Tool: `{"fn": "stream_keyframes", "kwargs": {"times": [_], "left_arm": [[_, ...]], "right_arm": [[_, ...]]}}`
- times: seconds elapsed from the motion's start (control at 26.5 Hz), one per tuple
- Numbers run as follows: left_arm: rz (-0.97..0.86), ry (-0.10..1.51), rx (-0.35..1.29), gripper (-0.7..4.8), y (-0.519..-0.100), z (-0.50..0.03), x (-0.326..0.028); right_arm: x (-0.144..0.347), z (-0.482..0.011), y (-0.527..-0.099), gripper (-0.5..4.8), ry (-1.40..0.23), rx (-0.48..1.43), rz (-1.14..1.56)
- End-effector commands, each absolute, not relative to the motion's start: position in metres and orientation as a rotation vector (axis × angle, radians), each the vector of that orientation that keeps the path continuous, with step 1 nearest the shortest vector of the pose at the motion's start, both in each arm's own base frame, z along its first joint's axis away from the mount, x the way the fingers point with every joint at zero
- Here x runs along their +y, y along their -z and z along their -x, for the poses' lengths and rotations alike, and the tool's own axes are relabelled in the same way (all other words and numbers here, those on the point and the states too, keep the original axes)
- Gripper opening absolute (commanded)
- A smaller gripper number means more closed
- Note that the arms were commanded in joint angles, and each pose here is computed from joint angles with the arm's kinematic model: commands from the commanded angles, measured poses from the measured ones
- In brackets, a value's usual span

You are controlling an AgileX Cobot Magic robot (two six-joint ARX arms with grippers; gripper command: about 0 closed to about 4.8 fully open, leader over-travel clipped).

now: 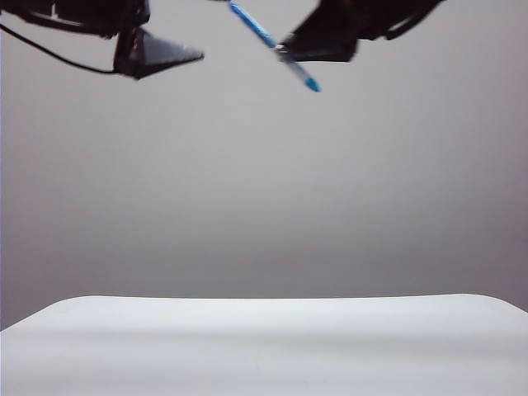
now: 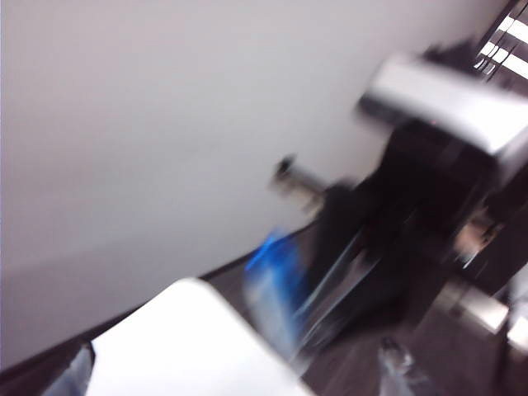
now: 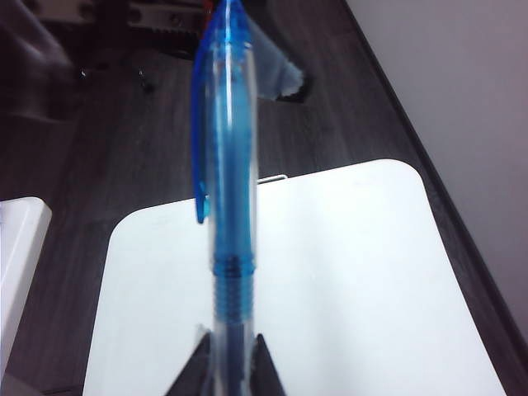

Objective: Pick up the pen and remove the cap.

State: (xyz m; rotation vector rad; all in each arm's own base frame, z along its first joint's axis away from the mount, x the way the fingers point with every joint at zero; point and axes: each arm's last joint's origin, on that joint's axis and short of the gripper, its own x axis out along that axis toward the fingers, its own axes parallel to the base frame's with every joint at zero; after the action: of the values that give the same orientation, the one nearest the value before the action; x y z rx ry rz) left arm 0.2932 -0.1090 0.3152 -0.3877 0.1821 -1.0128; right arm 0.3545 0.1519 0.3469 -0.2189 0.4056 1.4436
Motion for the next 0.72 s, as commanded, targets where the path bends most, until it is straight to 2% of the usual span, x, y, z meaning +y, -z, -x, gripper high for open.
{"fn": "stream_keyframes", "kwargs": {"times": [0.04, 0.38, 0.57, 0.72], "left_arm": [[0.417, 1.046, 0.11, 4.79, -0.326, -0.29, -0.114], [0.478, 0.951, 0.103, 4.74, -0.327, -0.29, -0.119], [0.504, 0.912, 0.102, 3.6, -0.327, -0.289, -0.122], [0.512, 0.88, 0.092, 3.04, -0.327, -0.288, -0.127]], "right_arm": [[0.17, -0.352, -0.353, -0.05, -1.429, 0.361, 0.255], [0.191, -0.348, -0.361, -0.05, -1.446, 0.311, 0.219], [0.191, -0.349, -0.361, -0.05, -1.424, 0.308, 0.229], [0.192, -0.349, -0.362, -0.05, -1.429, 0.297, 0.229]]}}
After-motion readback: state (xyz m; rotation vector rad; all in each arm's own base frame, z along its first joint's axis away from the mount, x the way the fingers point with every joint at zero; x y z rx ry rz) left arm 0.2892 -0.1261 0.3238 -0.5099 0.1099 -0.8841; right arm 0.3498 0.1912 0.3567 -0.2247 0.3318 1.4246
